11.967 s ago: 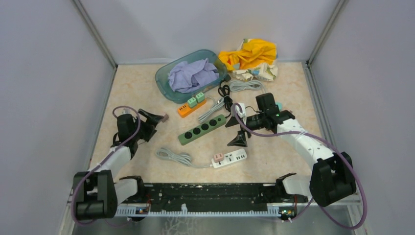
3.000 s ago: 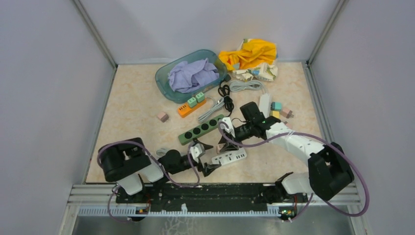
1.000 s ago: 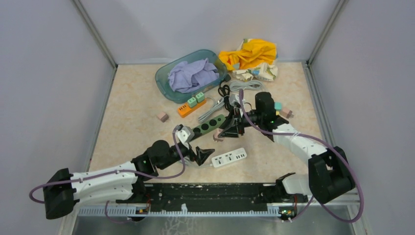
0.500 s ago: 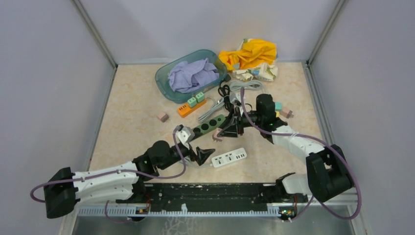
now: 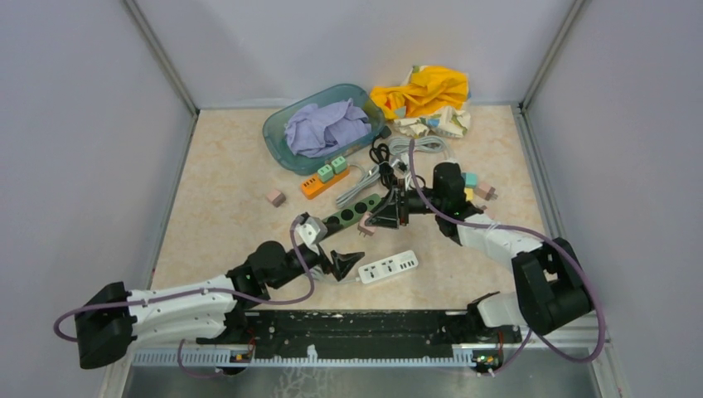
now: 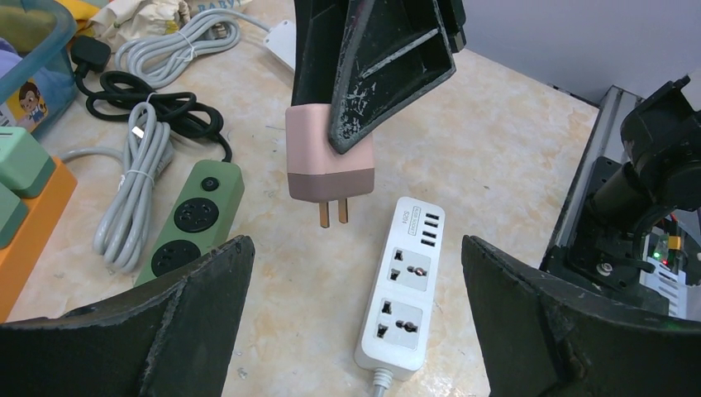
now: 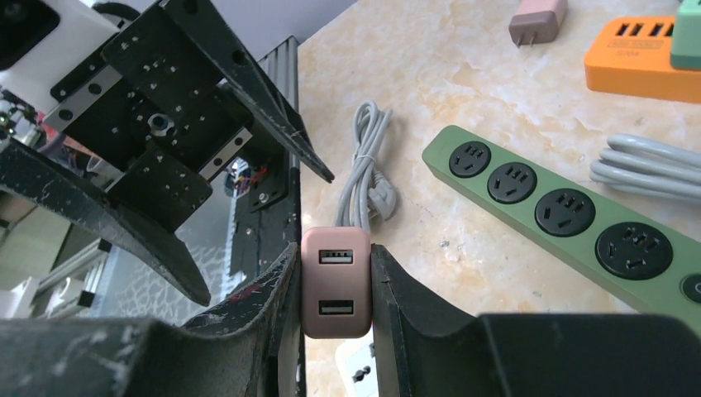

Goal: Pull the plug off the socket
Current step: Place the plug at the center of the board.

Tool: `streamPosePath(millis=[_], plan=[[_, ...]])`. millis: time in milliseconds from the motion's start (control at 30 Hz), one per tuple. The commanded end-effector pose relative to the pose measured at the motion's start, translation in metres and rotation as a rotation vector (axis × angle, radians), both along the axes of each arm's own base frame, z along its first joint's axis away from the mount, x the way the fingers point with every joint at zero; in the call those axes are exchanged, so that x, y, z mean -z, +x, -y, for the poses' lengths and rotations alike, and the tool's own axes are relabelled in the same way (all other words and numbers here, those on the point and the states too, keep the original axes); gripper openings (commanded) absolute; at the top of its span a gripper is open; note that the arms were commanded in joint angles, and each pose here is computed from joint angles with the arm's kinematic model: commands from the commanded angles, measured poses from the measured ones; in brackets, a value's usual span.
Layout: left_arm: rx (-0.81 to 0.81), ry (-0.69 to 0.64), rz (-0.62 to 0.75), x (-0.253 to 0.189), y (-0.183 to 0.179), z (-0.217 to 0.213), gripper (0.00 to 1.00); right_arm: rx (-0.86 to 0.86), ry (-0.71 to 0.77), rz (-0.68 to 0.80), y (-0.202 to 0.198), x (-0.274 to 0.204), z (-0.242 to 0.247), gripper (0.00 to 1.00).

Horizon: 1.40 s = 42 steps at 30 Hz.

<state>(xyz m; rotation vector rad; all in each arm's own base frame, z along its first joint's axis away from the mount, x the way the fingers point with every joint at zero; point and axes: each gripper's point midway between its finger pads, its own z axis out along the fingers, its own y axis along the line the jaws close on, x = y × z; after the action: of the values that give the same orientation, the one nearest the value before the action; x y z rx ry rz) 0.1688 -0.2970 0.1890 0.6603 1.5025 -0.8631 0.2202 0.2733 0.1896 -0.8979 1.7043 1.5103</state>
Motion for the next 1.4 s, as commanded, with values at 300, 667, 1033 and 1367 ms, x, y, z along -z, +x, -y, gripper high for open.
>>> streamPosePath(millis=[300,667,1033,1367], plan=[[-0.043,-0.057,0.063,-0.006,0.009,-0.003,1.00,0.099,0.023,-0.095,0.020,-0.004,-0.002,0.00],[-0.147,-0.067,0.055,0.002,0.023,-0.015,1.00,0.160,0.002,-0.248,0.030,0.006,-0.004,0.00],[-0.184,-0.052,0.045,0.011,0.028,-0.018,1.00,0.176,-0.014,-0.333,0.035,0.014,-0.007,0.00],[-0.049,0.035,0.182,0.011,0.015,-0.005,1.00,0.187,-0.015,-0.389,0.036,0.018,-0.008,0.00]])
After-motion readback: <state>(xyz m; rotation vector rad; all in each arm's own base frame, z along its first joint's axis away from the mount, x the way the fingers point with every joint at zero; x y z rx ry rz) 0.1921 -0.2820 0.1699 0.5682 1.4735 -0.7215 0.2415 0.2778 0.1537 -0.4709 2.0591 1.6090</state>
